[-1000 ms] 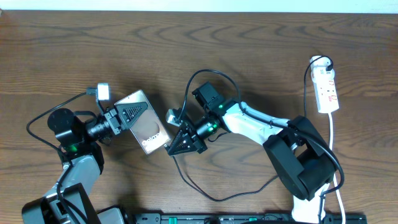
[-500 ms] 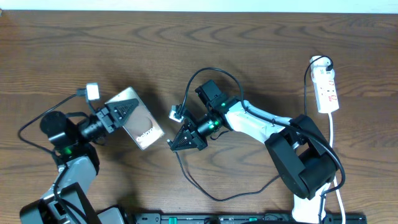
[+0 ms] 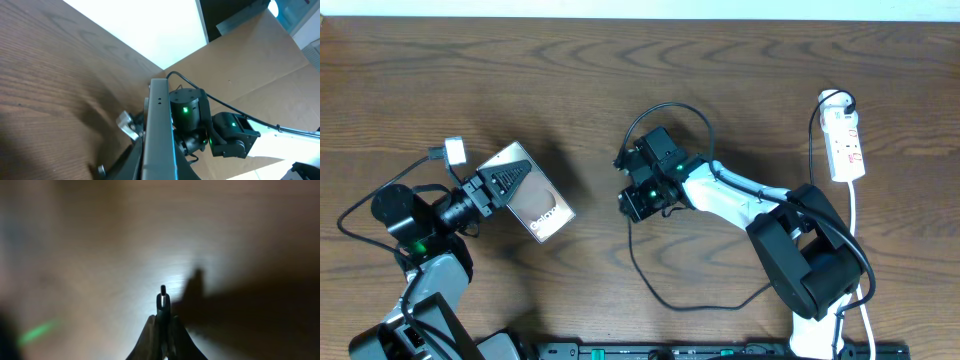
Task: Plug charger to phone and switch on socket
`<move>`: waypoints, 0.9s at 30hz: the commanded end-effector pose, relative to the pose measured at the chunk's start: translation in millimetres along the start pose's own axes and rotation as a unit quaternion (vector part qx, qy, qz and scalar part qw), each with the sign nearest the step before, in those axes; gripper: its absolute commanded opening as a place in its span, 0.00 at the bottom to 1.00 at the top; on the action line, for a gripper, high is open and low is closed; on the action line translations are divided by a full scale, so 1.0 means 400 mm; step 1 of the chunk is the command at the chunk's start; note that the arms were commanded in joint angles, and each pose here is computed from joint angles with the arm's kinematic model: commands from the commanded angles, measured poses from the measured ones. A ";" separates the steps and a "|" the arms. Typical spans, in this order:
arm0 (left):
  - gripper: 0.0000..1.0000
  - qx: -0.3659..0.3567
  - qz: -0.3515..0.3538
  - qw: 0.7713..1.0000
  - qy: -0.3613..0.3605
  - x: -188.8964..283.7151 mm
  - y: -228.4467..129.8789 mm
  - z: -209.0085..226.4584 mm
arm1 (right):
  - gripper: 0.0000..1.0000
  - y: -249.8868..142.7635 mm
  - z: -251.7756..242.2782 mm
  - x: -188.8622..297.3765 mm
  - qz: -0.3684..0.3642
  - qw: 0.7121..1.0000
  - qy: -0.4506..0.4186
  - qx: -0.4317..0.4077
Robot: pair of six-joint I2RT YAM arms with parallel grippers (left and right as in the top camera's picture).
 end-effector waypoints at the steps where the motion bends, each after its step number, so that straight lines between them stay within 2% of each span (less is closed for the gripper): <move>1: 0.07 -0.020 0.010 1.000 -0.009 0.002 0.000 -0.015 | 0.01 0.029 -0.104 0.013 -0.038 0.985 -0.159 -0.064; 8: 0.07 -0.020 0.018 1.000 -0.014 0.003 -0.006 -0.018 | 0.01 0.059 -0.141 0.033 -0.083 0.961 -0.258 -0.061; 27: 0.07 -0.019 0.028 0.999 -0.020 0.003 -0.014 -0.023 | 0.01 0.047 -0.148 -0.009 -0.087 0.961 -0.254 -0.074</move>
Point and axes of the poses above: each gripper's point midway between its finger pads, its own x axis back along the fingers, its own z axis along the line the jaws close on, y = z × x, the point moved 2 cm from there along x, back along the fingers, and after that the axes turned 6 degrees about x, right-handed, at the moved point
